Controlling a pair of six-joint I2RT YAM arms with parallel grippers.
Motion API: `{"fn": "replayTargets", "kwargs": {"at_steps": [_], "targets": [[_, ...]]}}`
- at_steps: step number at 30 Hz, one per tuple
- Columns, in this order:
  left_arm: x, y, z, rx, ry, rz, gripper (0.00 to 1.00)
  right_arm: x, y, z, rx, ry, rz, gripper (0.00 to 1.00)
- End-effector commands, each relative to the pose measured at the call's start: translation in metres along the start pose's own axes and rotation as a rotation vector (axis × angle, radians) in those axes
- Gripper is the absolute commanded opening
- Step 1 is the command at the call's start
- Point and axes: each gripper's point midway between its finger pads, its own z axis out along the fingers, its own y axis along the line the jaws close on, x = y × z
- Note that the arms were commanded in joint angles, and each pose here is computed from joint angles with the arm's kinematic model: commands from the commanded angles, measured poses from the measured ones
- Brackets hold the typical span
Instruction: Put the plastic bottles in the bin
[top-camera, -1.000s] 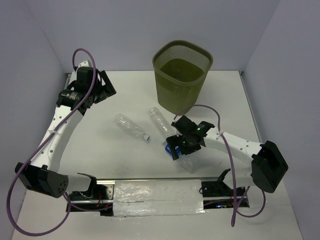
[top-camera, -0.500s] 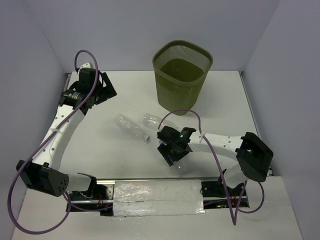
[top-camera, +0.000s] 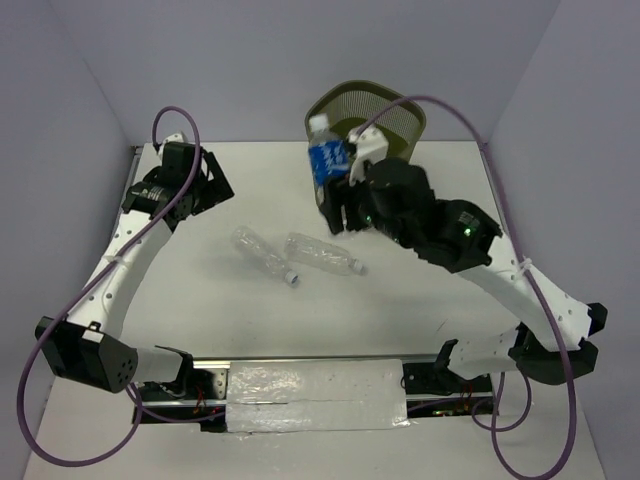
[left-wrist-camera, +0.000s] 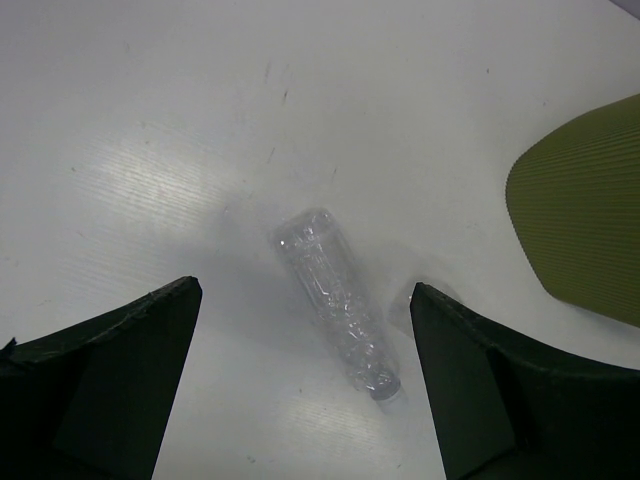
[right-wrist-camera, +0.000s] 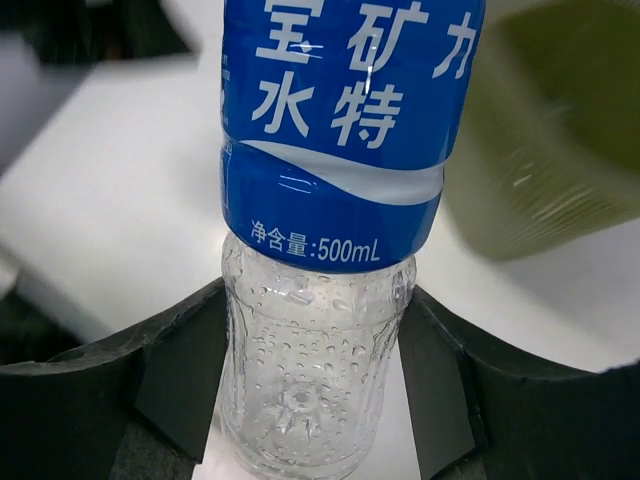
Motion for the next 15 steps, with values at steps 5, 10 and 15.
{"fn": "replayTargets", "kwargs": {"at_steps": [5,10,15], "targets": [[0.018,-0.008,-0.003,0.077,0.059,-0.062,0.99,-0.121,-0.111,-0.001,0.477,-0.326,0.039,0.68],[0.04,-0.011,-0.005,0.134,0.111,-0.088,0.99,-0.148,-0.17,0.036,0.673,-0.361,0.057,0.68],[0.06,-0.014,-0.004,0.17,0.171,-0.109,0.99,-0.146,-0.203,0.076,0.776,-0.356,0.074,0.7]]}}
